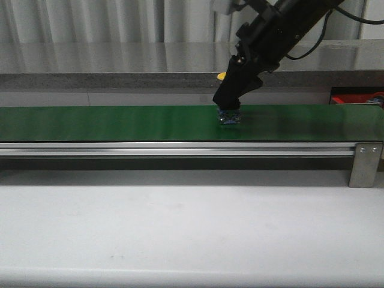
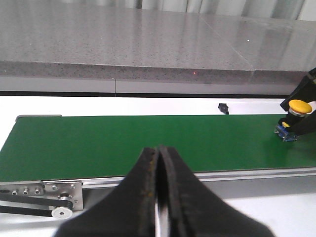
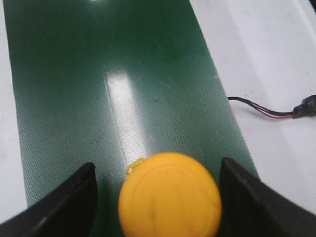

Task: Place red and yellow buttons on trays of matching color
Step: 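Grasp the yellow button with the right gripper and lift it, then carry the yellow button to the yellow tray and release it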

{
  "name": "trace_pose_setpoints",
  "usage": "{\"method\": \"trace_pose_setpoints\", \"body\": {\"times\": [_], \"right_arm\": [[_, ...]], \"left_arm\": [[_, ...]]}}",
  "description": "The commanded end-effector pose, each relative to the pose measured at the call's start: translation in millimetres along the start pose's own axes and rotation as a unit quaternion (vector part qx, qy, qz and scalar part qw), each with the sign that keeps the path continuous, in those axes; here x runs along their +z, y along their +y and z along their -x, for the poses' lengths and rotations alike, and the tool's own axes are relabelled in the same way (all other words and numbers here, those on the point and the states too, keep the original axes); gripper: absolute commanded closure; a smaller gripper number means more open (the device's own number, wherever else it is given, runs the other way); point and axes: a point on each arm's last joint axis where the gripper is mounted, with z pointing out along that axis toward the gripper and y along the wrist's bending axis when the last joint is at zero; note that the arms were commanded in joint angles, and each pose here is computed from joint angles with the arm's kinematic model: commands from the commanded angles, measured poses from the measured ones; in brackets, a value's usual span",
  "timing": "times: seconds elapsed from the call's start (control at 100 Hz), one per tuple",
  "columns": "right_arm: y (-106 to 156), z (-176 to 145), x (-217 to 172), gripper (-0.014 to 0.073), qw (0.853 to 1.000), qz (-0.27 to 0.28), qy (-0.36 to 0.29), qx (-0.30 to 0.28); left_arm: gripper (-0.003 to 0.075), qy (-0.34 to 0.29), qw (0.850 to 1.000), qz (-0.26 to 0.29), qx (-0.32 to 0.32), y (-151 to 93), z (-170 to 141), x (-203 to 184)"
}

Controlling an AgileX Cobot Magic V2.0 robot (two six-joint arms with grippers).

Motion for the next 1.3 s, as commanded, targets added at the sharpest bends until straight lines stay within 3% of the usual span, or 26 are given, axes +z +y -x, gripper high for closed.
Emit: {"method": "trace_pose_setpoints", "body": {"times": [0.0,0.15,0.22,0.39,0.6,0.83,1.02,1.29], "right_arm": [[-0.5,24.7,-28.9,0.0171,0.998,-0.034,-0.04,-0.017],[0.7,22.2,-31.1,0.0449,0.999,-0.032,-0.02,-0.019],[1.8,21.0,-34.5,0.0516,0.999,-0.033,-0.004,-0.013],[2.2,25.5,-56.4,0.0517,0.997,-0.075,0.025,0.009],[13.2,30.6,-99.9,0.0517,0.996,-0.084,0.018,0.031],[23.4,-6.5,-144.6,0.0517,0.988,-0.121,0.011,0.099],[36.3,-55.1,-190.4,0.0517,0.966,-0.185,0.002,0.179],[45.4,-133.6,-248.9,0.0517,0.923,-0.261,0.005,0.284]], "left_arm": [[0.0741,-0.044,0.999,0.003,-0.009,-0.6,14.4,-2.4],[0.0741,-0.044,0.999,0.003,-0.009,-0.6,14.4,-2.4],[0.0741,-0.044,0.999,0.003,-0.009,-0.6,14.4,-2.4],[0.0741,-0.044,0.999,0.003,-0.009,-0.6,14.4,-2.4],[0.0741,-0.044,0.999,0.003,-0.009,-0.6,14.4,-2.4],[0.0741,-0.044,0.999,0.003,-0.009,-0.6,14.4,-2.4],[0.0741,-0.044,0.999,0.003,-0.009,-0.6,14.4,-2.4],[0.0741,-0.044,0.999,0.003,-0.009,-0.6,14.4,-2.4]]}}
